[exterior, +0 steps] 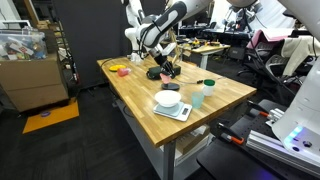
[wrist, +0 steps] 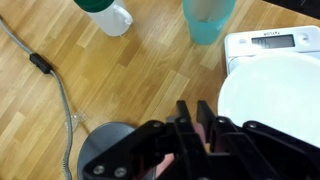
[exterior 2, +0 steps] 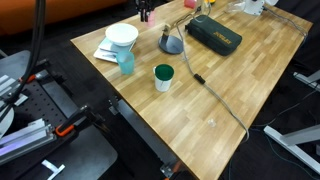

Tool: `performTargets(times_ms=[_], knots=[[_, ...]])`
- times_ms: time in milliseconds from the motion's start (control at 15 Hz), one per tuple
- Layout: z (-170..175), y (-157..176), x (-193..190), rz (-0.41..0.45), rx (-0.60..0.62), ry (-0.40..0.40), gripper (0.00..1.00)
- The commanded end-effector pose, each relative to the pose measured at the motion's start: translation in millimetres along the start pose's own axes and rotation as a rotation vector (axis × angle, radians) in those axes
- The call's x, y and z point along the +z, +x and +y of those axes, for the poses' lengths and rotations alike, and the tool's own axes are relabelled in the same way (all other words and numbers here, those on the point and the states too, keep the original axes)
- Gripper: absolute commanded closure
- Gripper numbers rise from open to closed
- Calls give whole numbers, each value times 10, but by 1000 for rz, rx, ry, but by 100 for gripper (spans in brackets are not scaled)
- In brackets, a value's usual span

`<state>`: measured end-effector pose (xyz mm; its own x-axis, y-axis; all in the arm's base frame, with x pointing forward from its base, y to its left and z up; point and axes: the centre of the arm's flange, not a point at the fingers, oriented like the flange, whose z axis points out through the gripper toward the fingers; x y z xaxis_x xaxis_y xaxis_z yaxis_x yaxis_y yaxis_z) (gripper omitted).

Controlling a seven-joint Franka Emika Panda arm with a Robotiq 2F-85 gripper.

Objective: Pour the liquid in the pink cup into the white bowl on the scale

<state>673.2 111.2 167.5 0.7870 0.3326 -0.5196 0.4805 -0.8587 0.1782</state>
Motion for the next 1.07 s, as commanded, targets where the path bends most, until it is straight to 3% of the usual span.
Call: performTargets(times_ms=[0,400,1000], knots=[[-130,-731,339,56,11,-5,96],[-304,-1219,784,53,-13,-2,96],[-591,-2275,1556,78,2,39,96]])
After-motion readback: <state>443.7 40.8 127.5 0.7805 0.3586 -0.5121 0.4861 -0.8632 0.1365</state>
